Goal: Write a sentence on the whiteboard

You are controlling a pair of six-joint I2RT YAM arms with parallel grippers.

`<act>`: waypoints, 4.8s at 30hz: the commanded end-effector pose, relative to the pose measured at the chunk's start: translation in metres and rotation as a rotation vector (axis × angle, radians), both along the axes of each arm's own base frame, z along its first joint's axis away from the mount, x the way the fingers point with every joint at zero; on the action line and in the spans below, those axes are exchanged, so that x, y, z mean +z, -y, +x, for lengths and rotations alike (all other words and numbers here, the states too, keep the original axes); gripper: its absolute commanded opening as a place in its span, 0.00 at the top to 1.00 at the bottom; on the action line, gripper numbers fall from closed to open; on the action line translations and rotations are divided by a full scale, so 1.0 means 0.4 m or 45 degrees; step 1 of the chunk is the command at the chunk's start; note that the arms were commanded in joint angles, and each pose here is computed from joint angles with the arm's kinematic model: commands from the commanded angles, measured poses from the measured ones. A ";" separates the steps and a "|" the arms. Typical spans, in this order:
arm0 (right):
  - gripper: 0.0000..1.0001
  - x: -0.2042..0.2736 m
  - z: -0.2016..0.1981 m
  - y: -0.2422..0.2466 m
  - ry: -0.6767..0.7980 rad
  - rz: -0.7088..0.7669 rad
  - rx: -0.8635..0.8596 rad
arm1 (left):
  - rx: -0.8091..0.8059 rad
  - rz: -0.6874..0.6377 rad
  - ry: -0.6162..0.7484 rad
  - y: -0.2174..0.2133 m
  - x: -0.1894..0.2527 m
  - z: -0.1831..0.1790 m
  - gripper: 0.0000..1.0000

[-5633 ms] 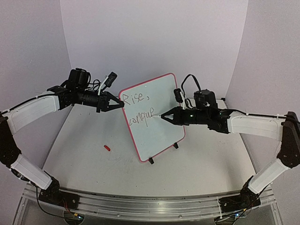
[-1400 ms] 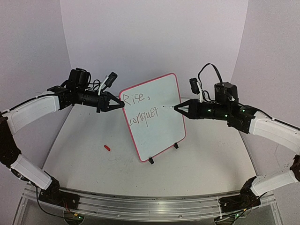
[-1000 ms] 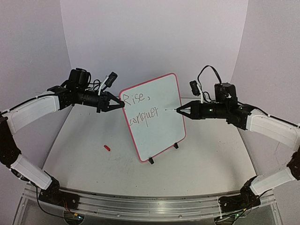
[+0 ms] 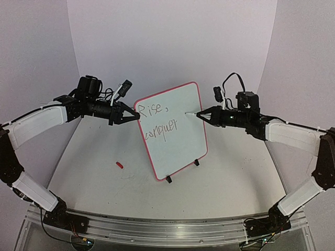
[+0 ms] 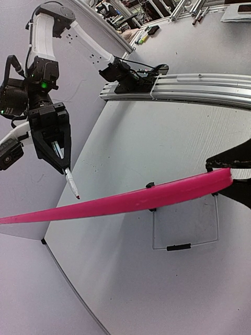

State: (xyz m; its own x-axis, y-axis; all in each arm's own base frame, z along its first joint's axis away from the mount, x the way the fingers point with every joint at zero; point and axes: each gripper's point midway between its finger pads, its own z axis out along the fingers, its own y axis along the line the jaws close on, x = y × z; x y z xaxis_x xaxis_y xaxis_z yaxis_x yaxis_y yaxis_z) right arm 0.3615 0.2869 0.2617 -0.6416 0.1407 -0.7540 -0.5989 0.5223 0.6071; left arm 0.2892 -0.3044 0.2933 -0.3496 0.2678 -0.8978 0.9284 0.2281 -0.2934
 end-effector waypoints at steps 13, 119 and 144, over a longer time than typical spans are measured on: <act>1.00 0.074 0.046 -0.024 0.098 0.060 0.036 | -0.077 0.165 -0.195 0.010 -0.140 -0.056 1.00; 1.00 0.036 -0.050 0.010 0.028 0.040 -0.047 | -0.087 0.159 -0.181 0.012 -0.128 -0.066 1.00; 1.00 -0.017 0.015 0.005 -0.004 -0.043 -0.114 | -0.090 0.163 -0.187 0.015 -0.132 -0.066 1.00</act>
State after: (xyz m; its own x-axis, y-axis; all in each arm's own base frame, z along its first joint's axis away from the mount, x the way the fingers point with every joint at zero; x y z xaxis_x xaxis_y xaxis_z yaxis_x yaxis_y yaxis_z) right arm 0.3569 0.2848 0.2330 -0.6847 0.1492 -0.7134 -0.5176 0.5896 0.6201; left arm 0.2899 -0.3064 0.2934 -0.3476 0.2691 -0.8982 0.9293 0.2264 -0.2918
